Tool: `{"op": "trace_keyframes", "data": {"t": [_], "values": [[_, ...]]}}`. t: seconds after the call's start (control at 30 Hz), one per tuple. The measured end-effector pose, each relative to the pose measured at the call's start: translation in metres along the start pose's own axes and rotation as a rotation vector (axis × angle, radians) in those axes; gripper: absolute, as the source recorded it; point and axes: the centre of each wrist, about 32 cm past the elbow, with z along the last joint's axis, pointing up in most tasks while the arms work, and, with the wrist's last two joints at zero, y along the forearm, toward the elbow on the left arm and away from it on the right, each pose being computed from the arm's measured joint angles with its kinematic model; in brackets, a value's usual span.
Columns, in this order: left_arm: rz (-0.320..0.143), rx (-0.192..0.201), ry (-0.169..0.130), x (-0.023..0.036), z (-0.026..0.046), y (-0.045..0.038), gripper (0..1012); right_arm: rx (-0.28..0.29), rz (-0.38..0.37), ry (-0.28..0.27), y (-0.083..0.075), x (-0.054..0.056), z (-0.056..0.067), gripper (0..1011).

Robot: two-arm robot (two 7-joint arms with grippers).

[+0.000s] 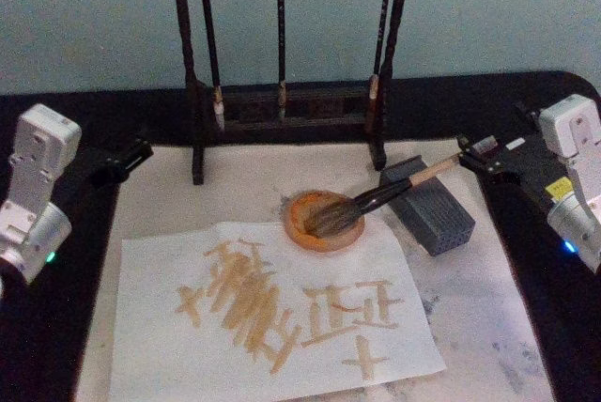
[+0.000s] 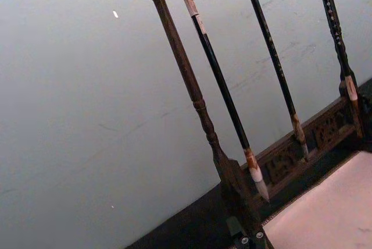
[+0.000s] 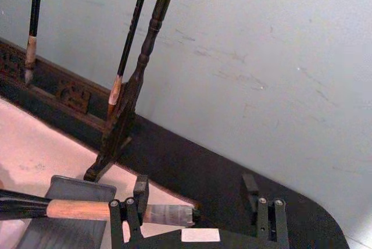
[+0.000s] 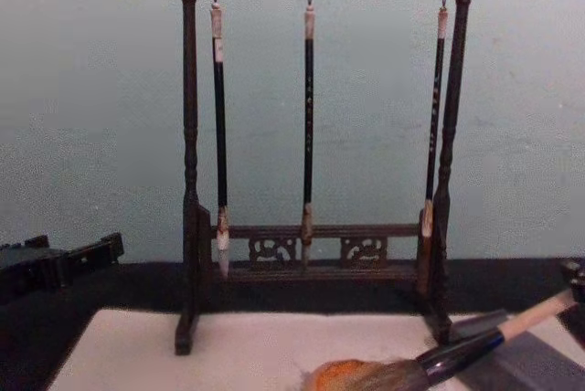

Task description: Pick up the brush from the inkstone, write on the paper, then place the brush back to its original position.

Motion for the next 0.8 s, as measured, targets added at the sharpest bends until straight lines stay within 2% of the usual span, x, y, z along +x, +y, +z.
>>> {"op": "trace_keyframes", "data": {"t": [0.8], "values": [[0.000, 0.000, 0.000, 0.0000, 0.0000, 0.0000, 1002, 0.000, 0.000, 0.000, 0.0000, 0.0000, 0.0000, 1008]]}}
